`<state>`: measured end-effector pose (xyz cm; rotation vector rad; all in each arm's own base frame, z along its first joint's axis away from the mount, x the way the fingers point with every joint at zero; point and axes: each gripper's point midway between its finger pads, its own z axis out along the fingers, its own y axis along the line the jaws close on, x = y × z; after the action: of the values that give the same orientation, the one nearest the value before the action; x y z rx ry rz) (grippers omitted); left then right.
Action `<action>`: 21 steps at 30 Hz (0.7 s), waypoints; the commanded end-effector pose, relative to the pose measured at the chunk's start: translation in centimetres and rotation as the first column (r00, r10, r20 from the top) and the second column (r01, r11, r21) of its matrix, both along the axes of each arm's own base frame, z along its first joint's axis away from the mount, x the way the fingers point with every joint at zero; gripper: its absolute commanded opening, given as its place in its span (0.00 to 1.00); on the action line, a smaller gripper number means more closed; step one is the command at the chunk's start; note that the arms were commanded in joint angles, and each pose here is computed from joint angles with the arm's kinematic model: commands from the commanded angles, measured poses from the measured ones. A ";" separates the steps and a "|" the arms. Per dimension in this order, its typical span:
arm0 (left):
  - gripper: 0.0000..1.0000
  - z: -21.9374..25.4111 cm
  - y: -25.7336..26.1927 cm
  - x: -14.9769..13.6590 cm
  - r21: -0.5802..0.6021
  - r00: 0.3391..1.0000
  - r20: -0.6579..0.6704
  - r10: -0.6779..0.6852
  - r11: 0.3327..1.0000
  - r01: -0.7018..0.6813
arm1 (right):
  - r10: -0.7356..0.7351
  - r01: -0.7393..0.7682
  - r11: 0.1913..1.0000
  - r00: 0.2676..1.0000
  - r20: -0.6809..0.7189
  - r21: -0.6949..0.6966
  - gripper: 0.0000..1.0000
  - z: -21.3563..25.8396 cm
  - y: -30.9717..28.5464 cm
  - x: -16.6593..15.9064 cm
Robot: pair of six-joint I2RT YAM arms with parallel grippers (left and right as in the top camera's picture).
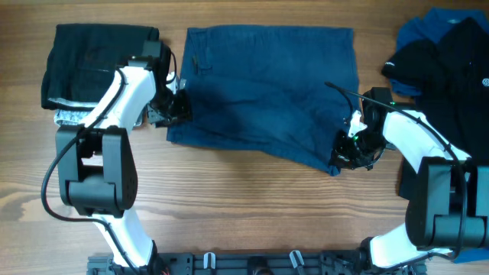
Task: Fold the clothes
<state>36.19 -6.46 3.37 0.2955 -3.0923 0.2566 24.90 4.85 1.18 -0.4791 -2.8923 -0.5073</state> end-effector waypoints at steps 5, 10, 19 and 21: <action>0.13 -0.5 -0.2 -1.5 -0.011 0.998 -0.055 -0.012 1.000 0.012 | 0.021 -0.021 1.000 1.000 0.011 -0.023 0.04 0.1 -0.5 0.0; 0.04 0.0 0.9 -3.1 -0.005 0.992 -0.122 0.018 1.000 -0.018 | 0.019 -0.023 0.990 0.999 -0.033 -0.137 0.04 1.0 -2.4 -0.2; 0.04 2.3 2.8 -6.4 0.017 0.965 -0.230 0.124 0.992 -0.123 | -0.005 -0.037 0.969 0.986 -0.168 -0.244 0.04 2.9 -4.2 -2.5; 0.04 1.9 2.8 -7.1 0.020 0.959 -0.253 0.125 0.992 -0.123 | -0.004 -0.042 0.969 0.982 -0.187 -0.243 0.04 2.9 -4.2 -3.0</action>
<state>29.87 -4.03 5.08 0.4483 -2.8384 0.2115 21.93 1.81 3.86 -0.4848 -2.7746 -0.1851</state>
